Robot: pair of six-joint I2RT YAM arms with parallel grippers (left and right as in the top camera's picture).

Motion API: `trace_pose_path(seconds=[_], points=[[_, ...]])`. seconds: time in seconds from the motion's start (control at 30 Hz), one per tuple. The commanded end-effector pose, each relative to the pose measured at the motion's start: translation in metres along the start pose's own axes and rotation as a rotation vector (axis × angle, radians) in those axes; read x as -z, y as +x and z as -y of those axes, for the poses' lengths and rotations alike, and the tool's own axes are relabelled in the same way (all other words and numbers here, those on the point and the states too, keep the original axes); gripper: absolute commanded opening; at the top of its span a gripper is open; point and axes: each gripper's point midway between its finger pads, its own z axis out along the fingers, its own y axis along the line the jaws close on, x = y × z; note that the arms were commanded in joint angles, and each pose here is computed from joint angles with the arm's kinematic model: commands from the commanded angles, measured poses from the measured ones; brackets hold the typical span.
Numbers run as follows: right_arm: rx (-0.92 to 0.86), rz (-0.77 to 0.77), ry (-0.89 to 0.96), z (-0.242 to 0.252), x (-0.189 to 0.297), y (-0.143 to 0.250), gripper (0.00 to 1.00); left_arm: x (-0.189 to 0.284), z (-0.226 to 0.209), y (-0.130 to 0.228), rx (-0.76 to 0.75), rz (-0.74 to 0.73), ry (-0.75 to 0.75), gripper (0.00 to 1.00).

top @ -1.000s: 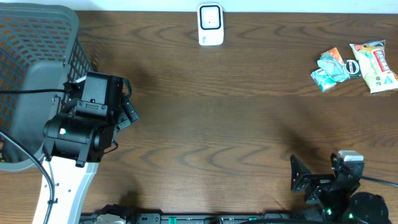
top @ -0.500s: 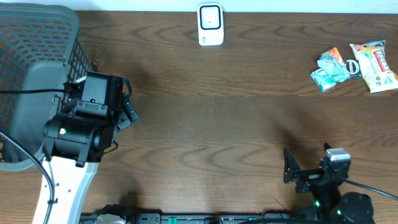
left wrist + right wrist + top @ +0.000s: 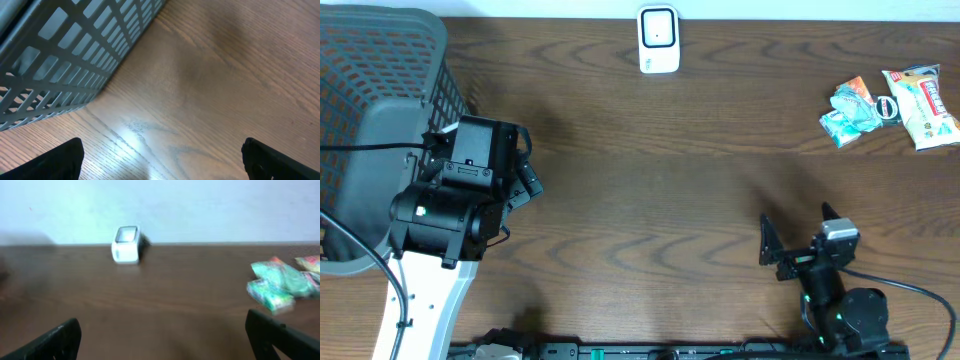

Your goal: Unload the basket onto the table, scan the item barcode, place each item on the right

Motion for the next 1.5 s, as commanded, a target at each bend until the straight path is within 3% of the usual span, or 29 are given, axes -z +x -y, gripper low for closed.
trace_pose_path(seconds=[0.0,0.17,0.43,1.47], points=[[0.073,0.036,-0.061,-0.009,-0.006,0.007,0.99,0.0,-0.004,-0.002,0.008,0.012,-0.019,1.0],[0.083,0.088,-0.07,-0.009,-0.016,0.018,0.99,0.0,-0.004,-0.002,0.008,0.012,-0.019,1.0],[0.075,0.023,-0.011,0.004,-0.017,0.034,0.99,0.0,-0.004,-0.002,0.008,0.012,-0.019,1.0],[0.102,0.025,0.116,0.033,-0.015,0.032,0.99,0.0,-0.004,-0.002,0.008,0.012,-0.019,1.0]])
